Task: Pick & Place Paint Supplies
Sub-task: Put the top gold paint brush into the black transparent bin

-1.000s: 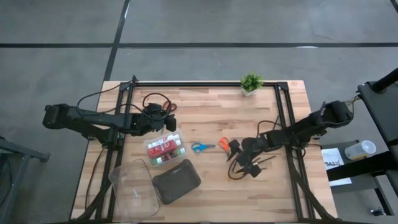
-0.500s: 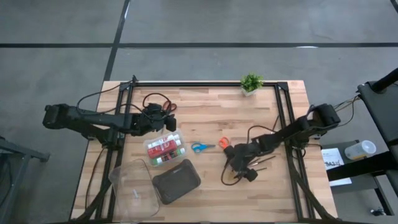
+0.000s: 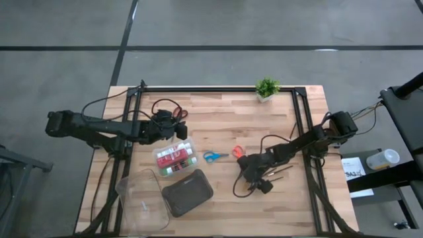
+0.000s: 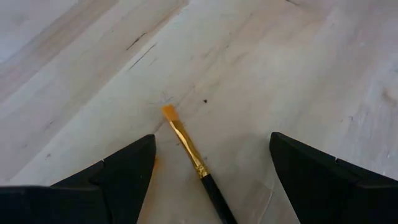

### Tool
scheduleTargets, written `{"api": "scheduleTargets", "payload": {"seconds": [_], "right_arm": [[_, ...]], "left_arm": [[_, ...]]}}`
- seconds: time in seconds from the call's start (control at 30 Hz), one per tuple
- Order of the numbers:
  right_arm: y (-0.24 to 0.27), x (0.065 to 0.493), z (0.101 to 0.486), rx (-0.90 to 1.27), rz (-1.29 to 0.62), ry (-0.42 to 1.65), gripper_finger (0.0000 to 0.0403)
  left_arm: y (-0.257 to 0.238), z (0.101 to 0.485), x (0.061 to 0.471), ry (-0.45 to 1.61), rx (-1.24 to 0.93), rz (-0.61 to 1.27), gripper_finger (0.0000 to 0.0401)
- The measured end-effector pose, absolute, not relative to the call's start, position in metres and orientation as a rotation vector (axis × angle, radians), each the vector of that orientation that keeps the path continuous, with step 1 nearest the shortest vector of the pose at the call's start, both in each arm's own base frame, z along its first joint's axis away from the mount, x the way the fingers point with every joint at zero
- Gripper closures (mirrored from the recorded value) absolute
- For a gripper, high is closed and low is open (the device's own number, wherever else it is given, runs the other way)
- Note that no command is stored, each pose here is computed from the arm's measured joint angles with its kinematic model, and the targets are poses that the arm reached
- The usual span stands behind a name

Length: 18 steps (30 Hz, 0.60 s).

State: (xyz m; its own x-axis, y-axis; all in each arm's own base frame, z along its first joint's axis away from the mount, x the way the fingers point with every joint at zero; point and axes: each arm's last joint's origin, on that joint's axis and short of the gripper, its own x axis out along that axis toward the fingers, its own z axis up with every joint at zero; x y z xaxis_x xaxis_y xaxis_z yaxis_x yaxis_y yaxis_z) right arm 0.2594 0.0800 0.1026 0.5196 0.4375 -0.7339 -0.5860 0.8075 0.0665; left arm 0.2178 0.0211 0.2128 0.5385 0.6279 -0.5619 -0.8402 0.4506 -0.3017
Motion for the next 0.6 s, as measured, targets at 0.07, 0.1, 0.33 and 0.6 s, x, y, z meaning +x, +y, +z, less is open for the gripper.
{"api": "scheduleTargets", "payload": {"seconds": [0.07,0.1,0.33,0.6], "right_arm": [[0.0800,0.2593,0.1026,-0.177,0.609,0.826,0.0092],[0.0803,0.2592,0.1026,-0.169,0.606,0.829,0.0092],[0.0802,0.2592,0.1023,-0.186,0.583,0.831,0.0130],[0.0798,0.2587,0.1018,-0.234,0.587,0.826,0.0233]], "left_arm": [[0.0211,0.2128,0.2178,0.399,-0.598,0.937,0.0169],[0.0211,0.2128,0.2178,0.399,-0.598,0.937,0.0169],[0.0211,0.2128,0.2178,0.399,-0.598,0.937,0.0169],[0.0211,0.2129,0.2178,0.399,-0.598,0.937,0.0169]]}}
